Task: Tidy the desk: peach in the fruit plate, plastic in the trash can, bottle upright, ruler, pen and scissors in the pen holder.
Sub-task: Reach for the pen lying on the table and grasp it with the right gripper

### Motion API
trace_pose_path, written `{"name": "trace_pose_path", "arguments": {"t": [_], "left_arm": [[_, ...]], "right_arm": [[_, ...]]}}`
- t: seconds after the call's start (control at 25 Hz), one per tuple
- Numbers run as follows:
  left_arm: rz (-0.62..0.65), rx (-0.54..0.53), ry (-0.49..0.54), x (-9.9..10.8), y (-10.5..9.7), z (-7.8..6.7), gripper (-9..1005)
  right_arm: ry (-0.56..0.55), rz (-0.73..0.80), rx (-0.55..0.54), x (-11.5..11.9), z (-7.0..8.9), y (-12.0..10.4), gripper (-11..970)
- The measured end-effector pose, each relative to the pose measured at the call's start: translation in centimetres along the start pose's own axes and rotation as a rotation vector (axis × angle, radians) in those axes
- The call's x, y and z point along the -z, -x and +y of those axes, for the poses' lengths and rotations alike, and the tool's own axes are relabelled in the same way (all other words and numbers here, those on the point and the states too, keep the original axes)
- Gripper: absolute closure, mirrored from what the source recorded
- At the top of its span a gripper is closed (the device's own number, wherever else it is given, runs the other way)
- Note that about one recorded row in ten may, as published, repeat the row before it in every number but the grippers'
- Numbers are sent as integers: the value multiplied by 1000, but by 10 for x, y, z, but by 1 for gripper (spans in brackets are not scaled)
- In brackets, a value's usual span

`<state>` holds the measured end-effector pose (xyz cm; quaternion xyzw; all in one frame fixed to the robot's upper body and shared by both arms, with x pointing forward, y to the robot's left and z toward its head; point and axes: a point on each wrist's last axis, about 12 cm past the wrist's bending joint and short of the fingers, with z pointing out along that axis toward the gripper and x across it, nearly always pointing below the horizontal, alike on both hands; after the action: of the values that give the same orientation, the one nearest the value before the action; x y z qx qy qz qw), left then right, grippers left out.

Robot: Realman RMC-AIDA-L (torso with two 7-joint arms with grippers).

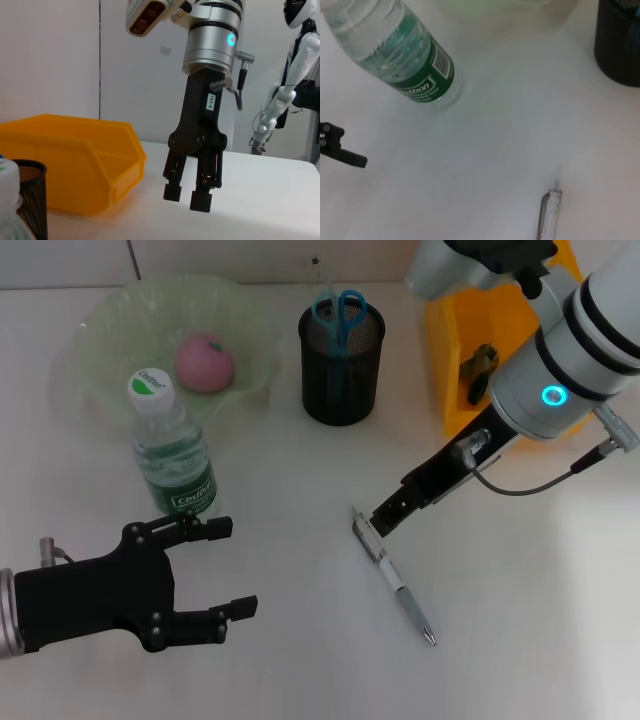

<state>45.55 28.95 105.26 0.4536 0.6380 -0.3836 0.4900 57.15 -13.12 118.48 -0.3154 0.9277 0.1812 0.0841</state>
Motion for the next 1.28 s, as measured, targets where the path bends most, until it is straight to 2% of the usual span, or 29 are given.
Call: {"name": "trace_pose_path", "arguments": {"t": [0.32, 0.6, 0.92, 1.28], "left_arm": [[3, -16, 2, -1, -3, -3, 132], [-1, -17, -2, -2, -4, -4, 132], [-4, -19, -7, -4, -3, -3, 132], [-8, -15, -11, -5, -3, -4, 132]], "right_arm": [[-4, 52, 2, -11, 2, 12, 133], [-25, 66, 6, -25, 1, 13, 132], [-64, 88, 49, -46, 5, 16, 132], [-105, 108, 122, -56, 14, 20, 132]]}}
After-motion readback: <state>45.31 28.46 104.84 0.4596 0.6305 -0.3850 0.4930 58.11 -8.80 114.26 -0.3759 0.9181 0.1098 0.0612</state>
